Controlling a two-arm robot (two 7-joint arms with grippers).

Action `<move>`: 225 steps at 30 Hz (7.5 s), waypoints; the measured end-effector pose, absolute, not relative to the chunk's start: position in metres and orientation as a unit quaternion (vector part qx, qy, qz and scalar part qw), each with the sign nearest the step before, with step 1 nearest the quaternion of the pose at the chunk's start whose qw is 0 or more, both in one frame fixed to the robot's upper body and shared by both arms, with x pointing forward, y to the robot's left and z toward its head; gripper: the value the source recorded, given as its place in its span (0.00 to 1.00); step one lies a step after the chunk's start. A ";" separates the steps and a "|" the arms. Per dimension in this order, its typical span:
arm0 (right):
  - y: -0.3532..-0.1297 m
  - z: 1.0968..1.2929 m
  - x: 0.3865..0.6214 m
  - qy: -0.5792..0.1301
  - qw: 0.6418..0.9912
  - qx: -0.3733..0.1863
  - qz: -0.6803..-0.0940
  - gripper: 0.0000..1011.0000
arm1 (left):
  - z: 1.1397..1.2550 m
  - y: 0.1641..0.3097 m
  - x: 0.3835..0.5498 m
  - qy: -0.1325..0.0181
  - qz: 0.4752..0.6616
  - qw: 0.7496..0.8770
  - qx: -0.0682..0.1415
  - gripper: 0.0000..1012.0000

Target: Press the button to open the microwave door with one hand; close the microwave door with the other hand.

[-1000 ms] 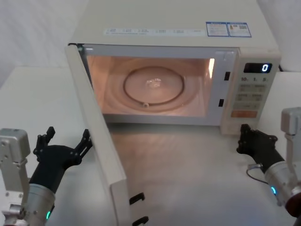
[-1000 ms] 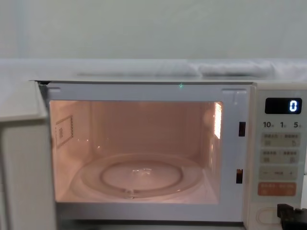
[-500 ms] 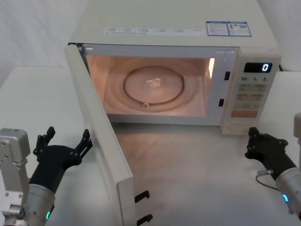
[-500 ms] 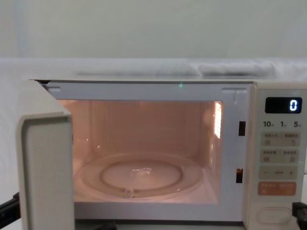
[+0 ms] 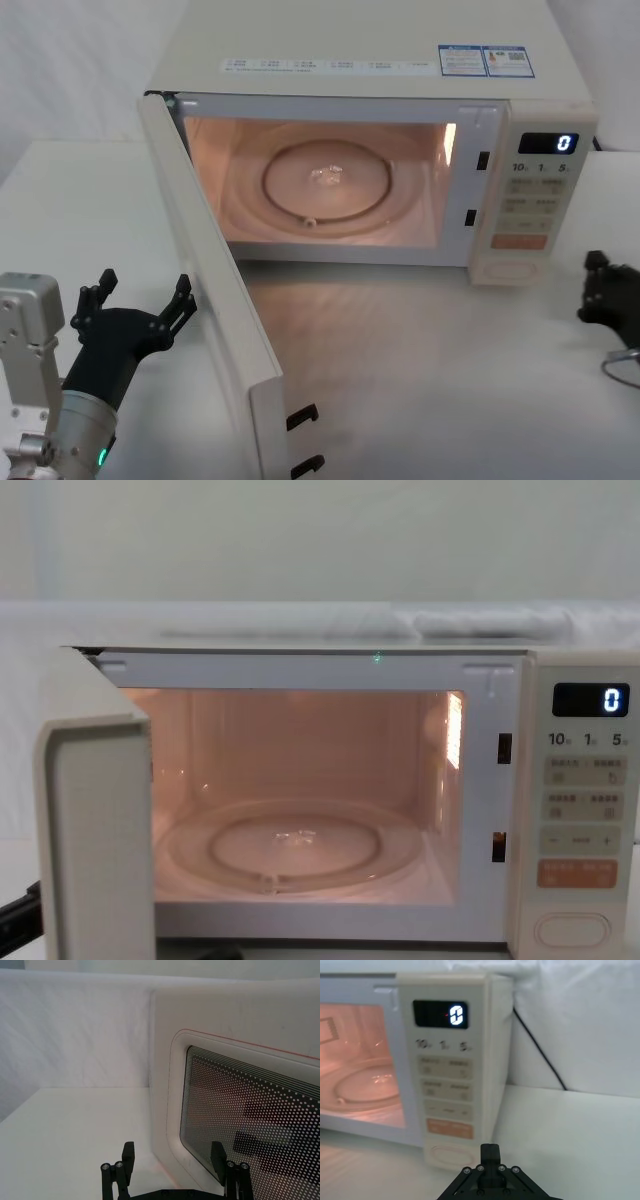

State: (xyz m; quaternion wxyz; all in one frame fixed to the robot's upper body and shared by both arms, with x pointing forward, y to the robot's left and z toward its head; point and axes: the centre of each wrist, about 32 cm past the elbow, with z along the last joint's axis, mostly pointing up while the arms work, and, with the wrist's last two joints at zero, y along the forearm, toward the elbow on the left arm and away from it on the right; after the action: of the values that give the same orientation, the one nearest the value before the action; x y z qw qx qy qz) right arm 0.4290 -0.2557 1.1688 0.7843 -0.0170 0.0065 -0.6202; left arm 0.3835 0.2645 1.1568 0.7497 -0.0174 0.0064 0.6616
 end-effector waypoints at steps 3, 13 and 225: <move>-0.265 1.171 0.429 0.002 0.785 -0.015 -0.619 0.00 | 1.157 0.265 0.384 0.006 0.662 0.750 -0.017 0.99; -0.295 1.173 0.437 0.006 0.799 0.005 -0.601 0.00 | 1.157 0.265 0.384 0.006 0.662 0.750 -0.017 0.99; -0.307 1.172 0.445 0.017 0.811 0.018 -0.584 0.99 | 1.244 0.280 0.432 -0.053 0.295 0.954 0.013 0.00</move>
State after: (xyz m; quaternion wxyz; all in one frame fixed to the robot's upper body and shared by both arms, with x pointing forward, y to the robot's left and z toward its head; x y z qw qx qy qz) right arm 0.4451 -0.3075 1.1723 0.8112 0.0179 0.0170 -0.5843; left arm 0.4319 0.2803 1.2436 0.9539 0.0127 -0.0525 0.2953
